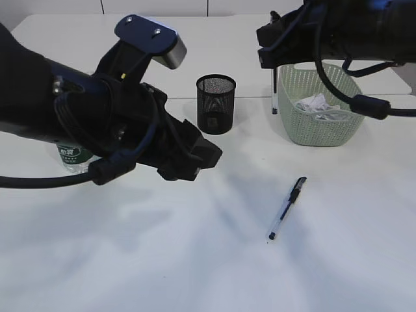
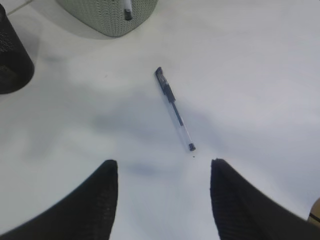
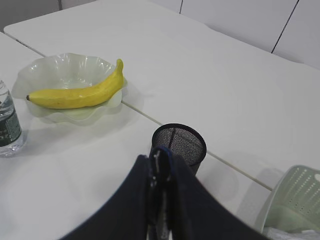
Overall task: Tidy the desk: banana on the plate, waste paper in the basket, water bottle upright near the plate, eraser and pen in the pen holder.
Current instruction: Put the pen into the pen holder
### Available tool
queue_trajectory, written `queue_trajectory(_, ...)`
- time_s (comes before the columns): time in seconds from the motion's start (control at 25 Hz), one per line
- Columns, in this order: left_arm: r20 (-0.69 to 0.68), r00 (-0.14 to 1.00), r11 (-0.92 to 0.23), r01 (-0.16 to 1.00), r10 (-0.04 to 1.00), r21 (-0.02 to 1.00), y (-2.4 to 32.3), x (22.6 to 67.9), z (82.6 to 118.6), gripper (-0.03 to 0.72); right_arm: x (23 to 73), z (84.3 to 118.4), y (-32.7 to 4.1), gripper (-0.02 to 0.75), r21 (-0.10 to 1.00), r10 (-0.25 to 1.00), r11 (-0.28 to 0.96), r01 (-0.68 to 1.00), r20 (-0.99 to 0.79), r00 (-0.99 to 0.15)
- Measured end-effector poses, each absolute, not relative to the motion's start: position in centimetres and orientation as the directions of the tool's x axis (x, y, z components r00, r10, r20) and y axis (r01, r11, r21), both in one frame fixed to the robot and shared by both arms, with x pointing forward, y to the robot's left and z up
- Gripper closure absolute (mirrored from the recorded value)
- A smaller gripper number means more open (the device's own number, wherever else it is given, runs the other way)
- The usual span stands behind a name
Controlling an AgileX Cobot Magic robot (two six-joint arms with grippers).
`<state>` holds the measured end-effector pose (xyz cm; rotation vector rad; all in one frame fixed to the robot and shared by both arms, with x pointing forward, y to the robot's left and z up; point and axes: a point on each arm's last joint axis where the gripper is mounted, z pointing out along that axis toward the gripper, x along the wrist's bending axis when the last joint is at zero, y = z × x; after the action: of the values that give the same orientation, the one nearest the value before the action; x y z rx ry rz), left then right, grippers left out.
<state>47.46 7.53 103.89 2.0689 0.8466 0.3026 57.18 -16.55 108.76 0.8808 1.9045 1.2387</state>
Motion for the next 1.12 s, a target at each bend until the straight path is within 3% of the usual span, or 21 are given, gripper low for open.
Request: queue_trajectory(1.12, -0.033, 0.785, -0.498, 0.425, 0.619, 0.756, 7.7, 47.1, 103.4, 0.263, 71.6, 104.2, -11.0, 0.684, 0.95, 0.812, 0.293, 0.104, -0.189, -0.552)
